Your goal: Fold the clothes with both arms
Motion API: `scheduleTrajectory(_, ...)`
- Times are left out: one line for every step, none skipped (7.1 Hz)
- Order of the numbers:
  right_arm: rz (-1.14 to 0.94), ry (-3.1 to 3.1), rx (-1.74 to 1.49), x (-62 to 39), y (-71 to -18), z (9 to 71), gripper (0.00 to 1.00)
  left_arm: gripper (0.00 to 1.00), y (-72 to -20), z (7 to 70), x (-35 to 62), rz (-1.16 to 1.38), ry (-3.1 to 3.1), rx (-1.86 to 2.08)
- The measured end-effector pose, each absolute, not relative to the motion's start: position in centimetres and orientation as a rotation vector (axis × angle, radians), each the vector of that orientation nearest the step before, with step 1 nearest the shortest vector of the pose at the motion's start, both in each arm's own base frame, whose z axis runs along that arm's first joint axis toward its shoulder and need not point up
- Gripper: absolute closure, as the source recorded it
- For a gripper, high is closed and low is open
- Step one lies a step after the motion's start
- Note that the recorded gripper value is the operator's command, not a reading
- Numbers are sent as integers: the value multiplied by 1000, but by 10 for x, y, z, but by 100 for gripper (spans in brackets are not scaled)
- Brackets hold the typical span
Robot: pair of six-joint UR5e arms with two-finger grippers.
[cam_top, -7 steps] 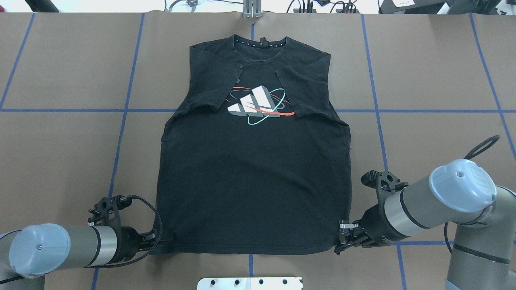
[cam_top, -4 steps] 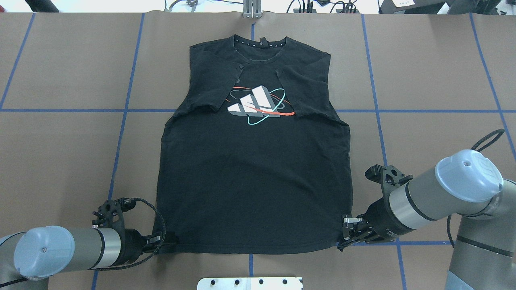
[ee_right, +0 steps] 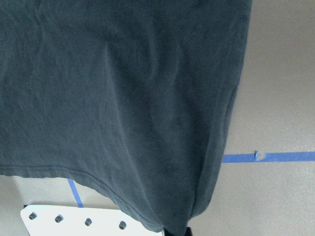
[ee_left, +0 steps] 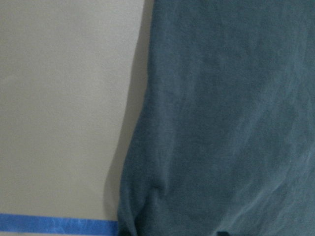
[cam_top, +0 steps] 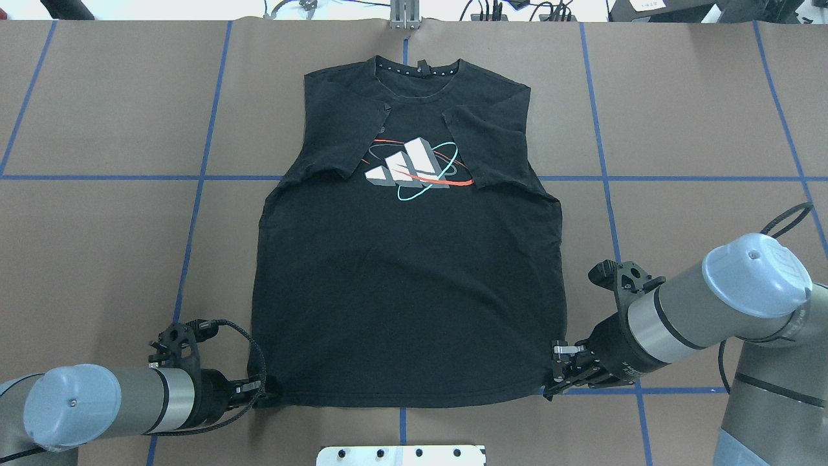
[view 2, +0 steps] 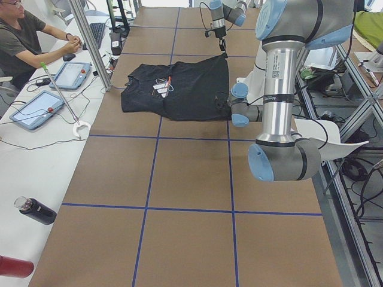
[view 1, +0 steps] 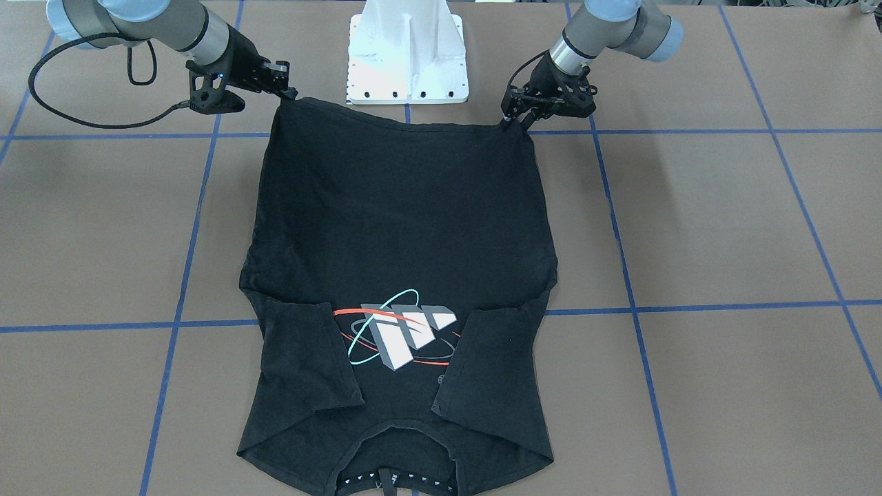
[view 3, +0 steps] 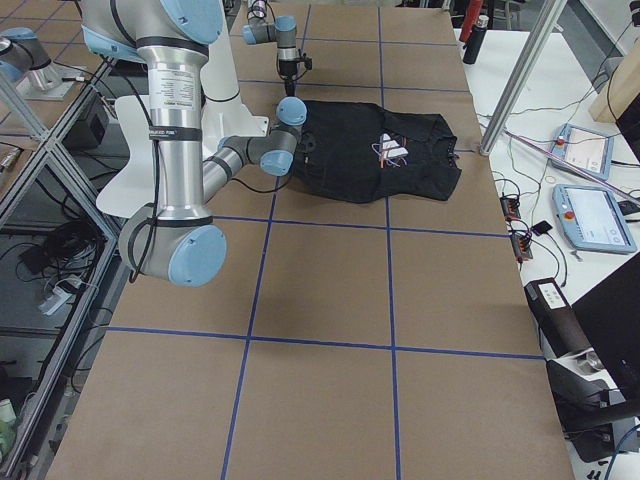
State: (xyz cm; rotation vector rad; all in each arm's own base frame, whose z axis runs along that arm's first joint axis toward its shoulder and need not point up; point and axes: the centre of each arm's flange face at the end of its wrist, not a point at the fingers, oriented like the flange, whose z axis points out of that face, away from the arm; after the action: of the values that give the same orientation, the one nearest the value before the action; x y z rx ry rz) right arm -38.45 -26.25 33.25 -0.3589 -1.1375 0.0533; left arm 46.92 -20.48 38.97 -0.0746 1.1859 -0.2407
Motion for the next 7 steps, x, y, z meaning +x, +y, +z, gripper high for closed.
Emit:
scheduleTrajectory(54,-1136,-359,-385,-263,333,100,40,-205,391,468,-242,1182,-74)
scheduleTrajectory(54,-1136,-360,-385,-263,333,100,39,-206,393,467,-244,1178,-73)
scheduleTrajectory(54,-1136,-360,-385,-263,334,100,39,-207,395,465,-247,1174,-70)
scheduleTrajectory(55,-1135,-360,-385,-263,334,100,39,-208,396,463,-250,1170,-68)
scheduleTrajectory(55,-1135,-360,-385,-263,334,100,40,-209,396,461,-252,1164,-68)
scheduleTrajectory(55,-1135,-359,-385,-263,334,100,41,-209,395,460,-253,1162,-67)
scheduleTrajectory(56,-1135,-359,-385,-264,334,100,47,-209,395,459,-253,1161,-68)
